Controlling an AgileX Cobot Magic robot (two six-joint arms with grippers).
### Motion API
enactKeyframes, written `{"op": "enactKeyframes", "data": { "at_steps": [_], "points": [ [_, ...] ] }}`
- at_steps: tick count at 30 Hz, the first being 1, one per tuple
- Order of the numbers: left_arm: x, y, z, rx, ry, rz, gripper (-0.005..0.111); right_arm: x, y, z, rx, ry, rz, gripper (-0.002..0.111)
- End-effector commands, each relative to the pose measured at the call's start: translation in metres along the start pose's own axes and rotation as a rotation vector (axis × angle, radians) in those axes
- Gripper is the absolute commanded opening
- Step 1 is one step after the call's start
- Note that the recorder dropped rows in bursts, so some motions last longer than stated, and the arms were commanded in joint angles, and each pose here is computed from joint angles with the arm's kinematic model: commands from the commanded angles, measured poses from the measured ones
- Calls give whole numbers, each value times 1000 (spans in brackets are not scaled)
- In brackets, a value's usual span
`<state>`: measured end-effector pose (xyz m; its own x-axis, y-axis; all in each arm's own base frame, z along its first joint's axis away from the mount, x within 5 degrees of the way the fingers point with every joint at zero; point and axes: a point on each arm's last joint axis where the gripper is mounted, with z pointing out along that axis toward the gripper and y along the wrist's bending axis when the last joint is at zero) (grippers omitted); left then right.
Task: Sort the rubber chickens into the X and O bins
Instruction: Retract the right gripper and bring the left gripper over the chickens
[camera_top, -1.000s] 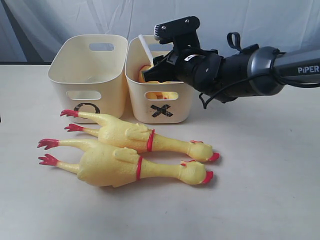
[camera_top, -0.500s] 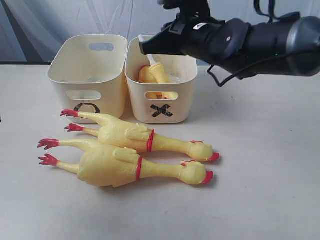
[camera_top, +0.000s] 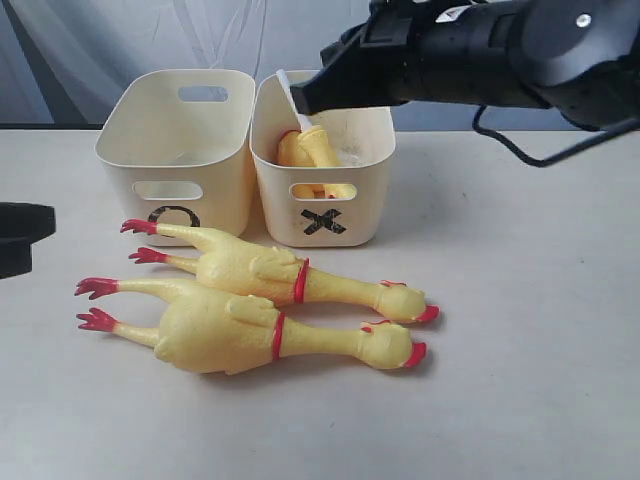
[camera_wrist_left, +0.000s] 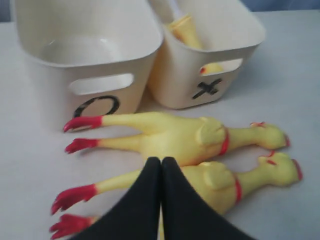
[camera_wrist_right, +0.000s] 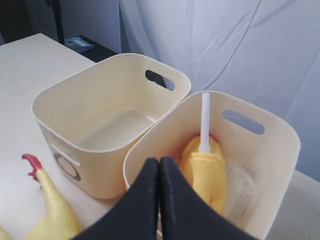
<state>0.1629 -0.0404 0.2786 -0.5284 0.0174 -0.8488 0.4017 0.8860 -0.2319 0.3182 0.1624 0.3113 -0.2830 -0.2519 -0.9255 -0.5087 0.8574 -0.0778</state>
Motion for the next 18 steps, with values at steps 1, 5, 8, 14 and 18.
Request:
{"op": "enactKeyframes", "data": {
  "at_steps": [1, 5, 8, 14, 18],
  "points": [
    [-13, -9, -1, 96, -128, -20, 0, 15, 1, -30, -3, 21, -6, 0],
    [-23, -11, 1, 144, -121, -2, 0, 31, 4, -54, -9, 37, -3, 0],
    [-36, -12, 8, 203, -101, 1, 0, 43, 6, -71, -10, 46, 0, 0],
    [-63, -10, 36, 239, 23, 179, 0, 71, 11, -110, -12, 43, 18, 0],
    [-67, -26, 79, 269, 153, 396, 5, 78, 16, -136, -44, 18, 20, 0]
  ]
}}
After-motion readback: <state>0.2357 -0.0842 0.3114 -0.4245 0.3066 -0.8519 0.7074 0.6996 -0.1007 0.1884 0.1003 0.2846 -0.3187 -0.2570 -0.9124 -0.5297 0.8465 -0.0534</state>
